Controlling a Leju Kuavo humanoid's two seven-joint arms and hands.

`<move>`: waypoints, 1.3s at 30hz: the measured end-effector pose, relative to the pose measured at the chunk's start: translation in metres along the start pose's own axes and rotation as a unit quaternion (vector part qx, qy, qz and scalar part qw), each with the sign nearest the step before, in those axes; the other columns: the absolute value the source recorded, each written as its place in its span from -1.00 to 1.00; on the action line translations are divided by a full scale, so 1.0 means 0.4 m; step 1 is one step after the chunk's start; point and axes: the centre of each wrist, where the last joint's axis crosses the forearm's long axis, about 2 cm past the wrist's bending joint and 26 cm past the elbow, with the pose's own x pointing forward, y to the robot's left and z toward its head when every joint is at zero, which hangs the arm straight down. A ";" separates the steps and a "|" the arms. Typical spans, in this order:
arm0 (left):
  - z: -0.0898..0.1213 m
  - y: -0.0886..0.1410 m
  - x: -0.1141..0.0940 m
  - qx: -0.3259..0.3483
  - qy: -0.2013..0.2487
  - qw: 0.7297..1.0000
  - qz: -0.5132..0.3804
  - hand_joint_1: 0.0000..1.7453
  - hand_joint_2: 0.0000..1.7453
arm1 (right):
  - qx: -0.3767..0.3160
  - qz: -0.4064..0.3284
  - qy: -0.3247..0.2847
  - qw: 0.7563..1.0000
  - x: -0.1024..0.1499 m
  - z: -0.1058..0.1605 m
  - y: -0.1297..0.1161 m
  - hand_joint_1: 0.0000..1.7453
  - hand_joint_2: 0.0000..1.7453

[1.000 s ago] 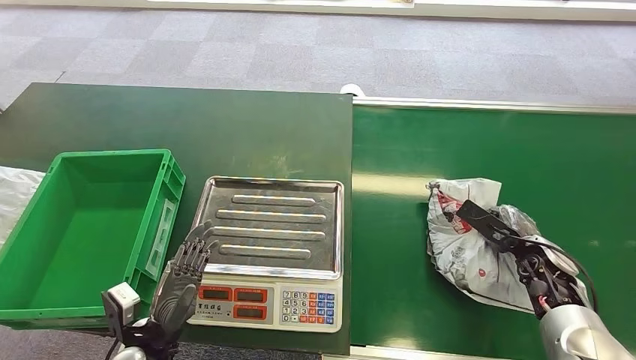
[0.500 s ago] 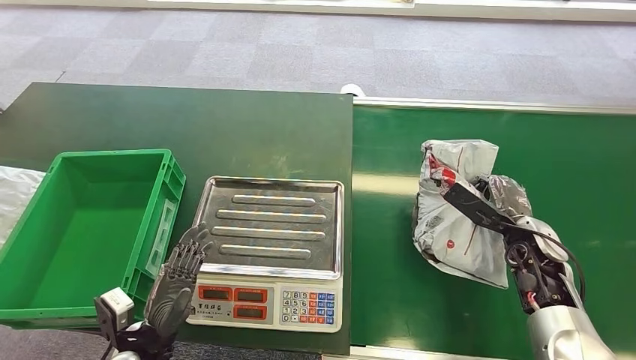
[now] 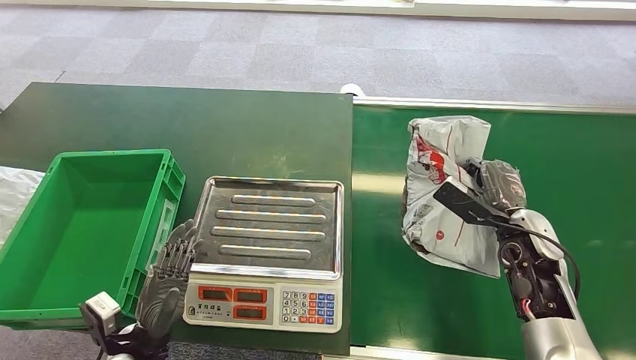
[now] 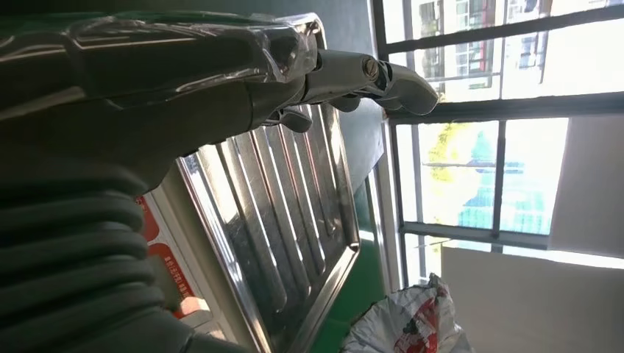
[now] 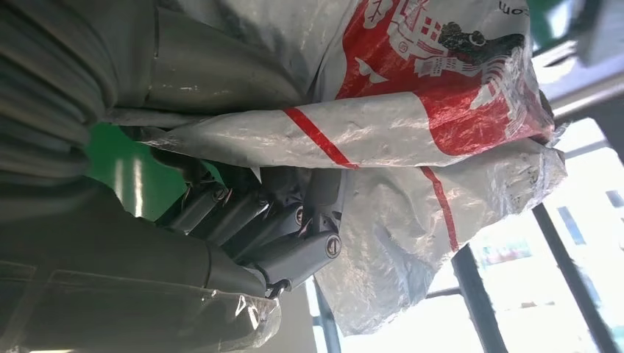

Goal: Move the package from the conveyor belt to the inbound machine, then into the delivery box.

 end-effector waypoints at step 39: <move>-0.144 -0.059 -0.028 -0.010 -0.075 0.997 0.006 -1.00 1.00 | 0.082 0.112 -0.396 0.908 0.565 -0.262 0.074 1.00 1.00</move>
